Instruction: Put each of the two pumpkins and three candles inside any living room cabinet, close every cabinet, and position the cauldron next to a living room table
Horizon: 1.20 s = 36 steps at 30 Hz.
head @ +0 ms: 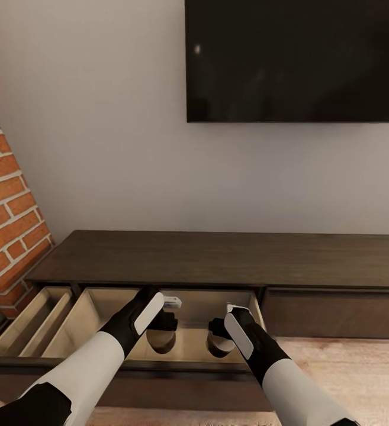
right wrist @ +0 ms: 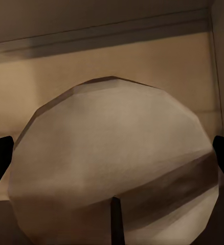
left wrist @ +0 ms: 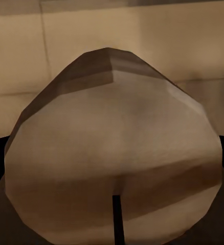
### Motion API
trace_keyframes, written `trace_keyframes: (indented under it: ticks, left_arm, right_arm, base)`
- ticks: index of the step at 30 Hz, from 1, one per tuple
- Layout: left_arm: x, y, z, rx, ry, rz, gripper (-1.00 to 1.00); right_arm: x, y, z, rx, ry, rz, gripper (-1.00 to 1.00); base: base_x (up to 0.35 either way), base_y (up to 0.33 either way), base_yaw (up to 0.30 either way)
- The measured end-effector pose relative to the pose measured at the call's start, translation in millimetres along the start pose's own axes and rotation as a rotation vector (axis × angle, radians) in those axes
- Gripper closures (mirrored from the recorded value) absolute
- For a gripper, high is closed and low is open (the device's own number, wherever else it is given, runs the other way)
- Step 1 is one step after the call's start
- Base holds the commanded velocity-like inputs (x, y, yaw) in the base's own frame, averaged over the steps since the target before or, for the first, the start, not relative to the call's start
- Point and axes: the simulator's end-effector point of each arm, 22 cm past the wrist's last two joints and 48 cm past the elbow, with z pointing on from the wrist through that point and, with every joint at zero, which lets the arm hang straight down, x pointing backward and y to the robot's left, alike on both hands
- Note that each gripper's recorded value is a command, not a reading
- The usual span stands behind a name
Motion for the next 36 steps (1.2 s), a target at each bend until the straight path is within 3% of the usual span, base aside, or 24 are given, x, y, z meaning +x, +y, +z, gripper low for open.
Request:
trace_keyframes:
  ticks: [5,36]
  left_arm:
    - [5.1,-0.3,10.6,0.002,0.020,-0.001,1.00]
    - [-0.3,-2.7,6.7,0.008,0.004,0.001,1.00]
  right_arm:
    - [7.5,-1.9,9.3,0.004,0.020,0.001,1.00]
    - [7.2,-1.9,9.1,0.004,0.019,0.000,1.00]
  base:
    - [0.000,0.000,0.000]
    - [0.071,0.000,0.000]
